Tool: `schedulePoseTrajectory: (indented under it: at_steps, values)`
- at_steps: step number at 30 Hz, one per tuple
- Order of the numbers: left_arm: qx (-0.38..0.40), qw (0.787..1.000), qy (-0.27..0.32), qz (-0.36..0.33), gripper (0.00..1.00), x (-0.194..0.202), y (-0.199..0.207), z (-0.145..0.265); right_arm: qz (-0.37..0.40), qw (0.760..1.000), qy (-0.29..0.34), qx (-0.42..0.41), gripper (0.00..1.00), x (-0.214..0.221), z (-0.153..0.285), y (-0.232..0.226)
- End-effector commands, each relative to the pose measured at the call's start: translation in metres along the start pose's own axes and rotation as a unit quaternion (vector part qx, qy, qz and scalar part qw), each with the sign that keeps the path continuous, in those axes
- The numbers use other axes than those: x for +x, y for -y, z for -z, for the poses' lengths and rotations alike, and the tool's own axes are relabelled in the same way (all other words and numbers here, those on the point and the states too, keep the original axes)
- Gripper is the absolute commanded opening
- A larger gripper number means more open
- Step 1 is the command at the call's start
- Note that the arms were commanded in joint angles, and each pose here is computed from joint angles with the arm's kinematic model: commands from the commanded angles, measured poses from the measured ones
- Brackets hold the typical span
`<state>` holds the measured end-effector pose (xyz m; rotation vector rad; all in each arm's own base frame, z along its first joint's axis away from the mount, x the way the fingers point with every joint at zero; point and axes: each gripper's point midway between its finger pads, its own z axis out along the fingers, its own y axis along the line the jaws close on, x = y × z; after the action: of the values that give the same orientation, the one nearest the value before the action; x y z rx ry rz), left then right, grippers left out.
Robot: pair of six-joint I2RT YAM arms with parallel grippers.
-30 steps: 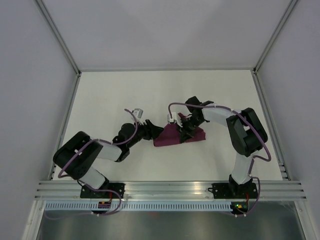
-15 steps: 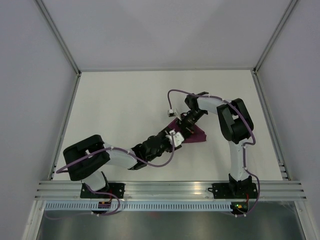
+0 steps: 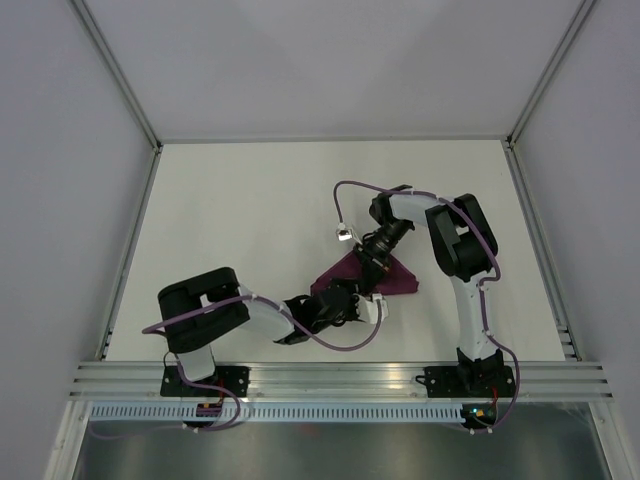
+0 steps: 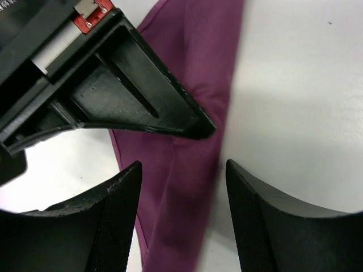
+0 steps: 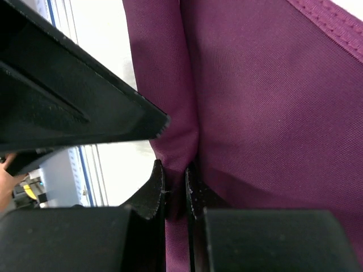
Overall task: Fold the napkin, place the utensils inside, and roll it up
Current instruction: Roll the napkin with the utensil
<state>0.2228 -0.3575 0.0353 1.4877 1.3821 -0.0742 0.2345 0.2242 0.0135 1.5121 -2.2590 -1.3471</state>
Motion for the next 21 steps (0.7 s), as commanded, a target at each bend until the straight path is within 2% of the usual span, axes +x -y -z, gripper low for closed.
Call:
schedulePoseTrajectory:
  at_steps: [1, 5, 8, 9, 12, 14, 15, 17, 18, 21]
  values:
    - [-0.004, 0.998, -0.030, -0.057, 0.65, 0.009, 0.000, -0.011, 0.040, 0.994, -0.075, 0.061, 0.00, 0.033, -0.009, 0.052]
    - [-0.007, 0.997, -0.046, -0.058, 0.60, 0.017, 0.002, -0.017, 0.041, 0.995, -0.072, 0.062, 0.00, 0.032, -0.007, 0.052]
    - [0.014, 0.997, -0.057, -0.040, 0.43, 0.020, 0.007, -0.019, 0.047, 0.994, -0.068, 0.067, 0.00, 0.029, -0.004, 0.051]
    - [0.020, 0.997, -0.062, -0.037, 0.33, 0.022, 0.008, -0.020, 0.049, 0.994, -0.065, 0.069, 0.01, 0.028, -0.002, 0.051]
    - [0.049, 0.996, -0.076, -0.019, 0.20, 0.027, 0.016, -0.019, 0.064, 0.993, -0.059, 0.079, 0.05, 0.022, 0.007, 0.047]
    - [0.076, 0.994, -0.079, 0.004, 0.14, 0.026, 0.020, -0.017, 0.071, 0.992, -0.044, 0.095, 0.15, 0.011, 0.017, 0.043]
    - [0.085, 0.993, -0.080, 0.013, 0.10, 0.025, 0.022, -0.015, 0.075, 0.991, -0.035, 0.104, 0.25, 0.006, 0.021, 0.044]
    - [0.116, 0.989, -0.081, 0.044, 0.07, 0.023, 0.026, -0.013, 0.080, 0.989, -0.003, 0.125, 0.34, -0.008, 0.039, 0.039]
    - [0.120, 0.988, -0.078, 0.057, 0.06, 0.021, 0.023, -0.013, 0.087, 0.987, 0.010, 0.134, 0.42, -0.014, 0.046, 0.038]
    - [0.141, 0.982, -0.075, 0.101, 0.04, 0.020, 0.020, -0.009, 0.091, 0.980, 0.067, 0.163, 0.49, -0.032, 0.079, 0.029]
